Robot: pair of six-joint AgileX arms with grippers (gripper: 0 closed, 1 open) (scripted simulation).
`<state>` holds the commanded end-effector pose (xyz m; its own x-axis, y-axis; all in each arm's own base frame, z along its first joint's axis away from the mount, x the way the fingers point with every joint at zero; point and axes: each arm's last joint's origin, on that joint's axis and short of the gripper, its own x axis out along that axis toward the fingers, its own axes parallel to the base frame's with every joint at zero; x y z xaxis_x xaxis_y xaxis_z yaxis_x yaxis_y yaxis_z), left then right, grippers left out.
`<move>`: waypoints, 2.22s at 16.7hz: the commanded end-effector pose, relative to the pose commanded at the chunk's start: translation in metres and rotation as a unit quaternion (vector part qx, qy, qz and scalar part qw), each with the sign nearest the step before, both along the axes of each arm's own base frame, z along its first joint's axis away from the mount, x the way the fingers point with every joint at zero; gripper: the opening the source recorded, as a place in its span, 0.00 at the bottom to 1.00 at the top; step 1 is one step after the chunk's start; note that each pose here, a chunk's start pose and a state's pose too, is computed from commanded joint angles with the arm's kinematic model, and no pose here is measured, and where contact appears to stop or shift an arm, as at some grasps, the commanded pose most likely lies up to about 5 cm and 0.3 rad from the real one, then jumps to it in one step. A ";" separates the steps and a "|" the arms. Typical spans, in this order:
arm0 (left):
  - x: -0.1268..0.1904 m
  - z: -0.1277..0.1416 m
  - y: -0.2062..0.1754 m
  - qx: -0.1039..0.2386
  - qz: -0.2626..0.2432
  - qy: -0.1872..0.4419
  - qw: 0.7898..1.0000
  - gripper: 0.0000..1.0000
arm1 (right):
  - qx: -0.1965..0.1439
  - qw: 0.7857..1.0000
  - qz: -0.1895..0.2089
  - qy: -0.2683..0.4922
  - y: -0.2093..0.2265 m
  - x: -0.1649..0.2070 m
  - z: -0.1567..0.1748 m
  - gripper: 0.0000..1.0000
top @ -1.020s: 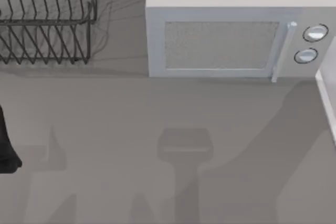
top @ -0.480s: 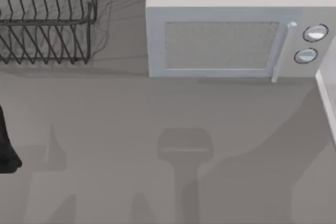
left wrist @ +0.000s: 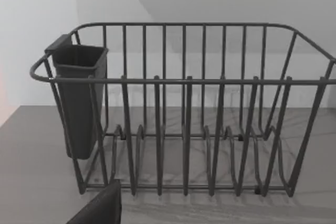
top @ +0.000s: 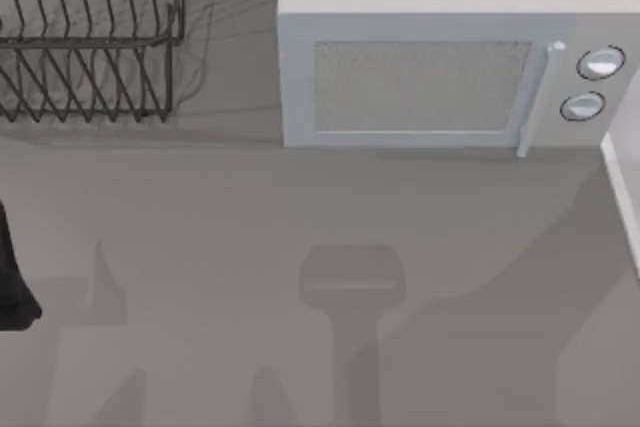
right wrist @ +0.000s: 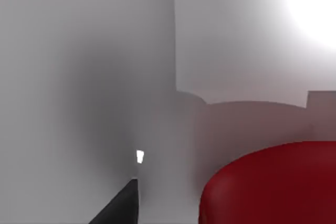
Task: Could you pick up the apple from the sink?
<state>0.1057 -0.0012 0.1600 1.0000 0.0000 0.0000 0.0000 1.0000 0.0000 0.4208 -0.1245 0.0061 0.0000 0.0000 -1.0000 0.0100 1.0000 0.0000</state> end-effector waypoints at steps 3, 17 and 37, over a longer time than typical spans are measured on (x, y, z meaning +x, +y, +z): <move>0.000 0.000 0.000 0.000 0.000 0.000 1.000 1.00 | 0.000 1.000 0.000 0.000 0.000 0.000 0.000 0.17; 0.000 0.000 0.000 0.000 0.000 0.000 1.000 1.00 | 0.000 1.000 -0.002 -0.025 -0.002 0.010 0.036 0.00; 0.000 0.000 0.000 0.000 0.000 0.000 1.000 1.00 | 0.000 1.000 -0.002 -0.025 0.001 0.006 0.278 0.00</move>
<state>0.1057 -0.0012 0.1600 1.0000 0.0000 0.0000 0.0000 1.0000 0.0000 0.4273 -0.1235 0.2836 0.0490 0.0002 -0.9988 0.0135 0.9999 0.0009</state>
